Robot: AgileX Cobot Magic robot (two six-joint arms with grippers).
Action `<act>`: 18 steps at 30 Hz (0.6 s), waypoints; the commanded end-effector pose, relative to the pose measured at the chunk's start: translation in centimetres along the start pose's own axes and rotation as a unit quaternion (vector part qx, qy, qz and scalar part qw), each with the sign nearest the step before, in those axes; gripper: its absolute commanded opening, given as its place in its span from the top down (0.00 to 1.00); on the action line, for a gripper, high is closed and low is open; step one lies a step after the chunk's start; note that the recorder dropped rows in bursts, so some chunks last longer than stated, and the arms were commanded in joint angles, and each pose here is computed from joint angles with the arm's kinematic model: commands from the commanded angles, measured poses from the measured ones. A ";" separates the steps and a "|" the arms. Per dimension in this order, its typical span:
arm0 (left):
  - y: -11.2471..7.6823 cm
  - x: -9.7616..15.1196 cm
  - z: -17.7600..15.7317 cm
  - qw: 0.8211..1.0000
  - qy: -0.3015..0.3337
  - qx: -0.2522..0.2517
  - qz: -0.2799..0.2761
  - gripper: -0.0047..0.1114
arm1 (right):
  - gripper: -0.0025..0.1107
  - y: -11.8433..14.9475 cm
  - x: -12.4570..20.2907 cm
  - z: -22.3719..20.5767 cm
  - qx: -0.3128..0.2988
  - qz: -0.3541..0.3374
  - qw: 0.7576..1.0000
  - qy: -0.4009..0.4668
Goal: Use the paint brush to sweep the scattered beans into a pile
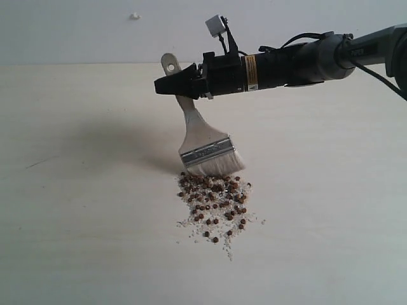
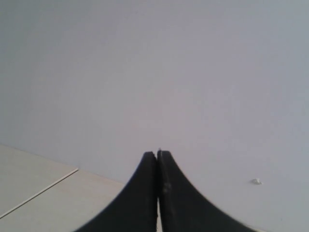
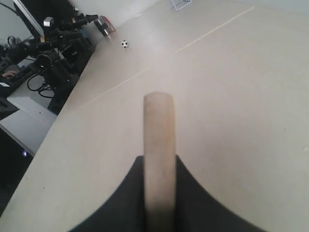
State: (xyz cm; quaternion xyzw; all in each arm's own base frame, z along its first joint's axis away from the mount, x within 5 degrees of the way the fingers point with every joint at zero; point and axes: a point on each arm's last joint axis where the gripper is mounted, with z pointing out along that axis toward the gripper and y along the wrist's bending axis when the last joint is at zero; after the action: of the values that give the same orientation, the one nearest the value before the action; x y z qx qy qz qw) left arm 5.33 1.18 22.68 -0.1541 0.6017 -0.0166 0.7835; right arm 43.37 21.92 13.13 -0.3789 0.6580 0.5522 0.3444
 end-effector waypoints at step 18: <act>0.0 0.0 -0.1 1.000 -0.002 -0.001 -0.001 0.96 | 0.98 1.6 -2.8 0.6 0.000 -0.110 0.993 -0.053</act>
State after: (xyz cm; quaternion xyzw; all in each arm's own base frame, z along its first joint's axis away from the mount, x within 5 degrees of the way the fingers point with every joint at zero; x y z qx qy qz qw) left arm 5.33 1.18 22.68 -0.1541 0.6017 -0.0166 0.7835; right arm 43.52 22.22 16.42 -0.4203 0.5993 0.5239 0.4355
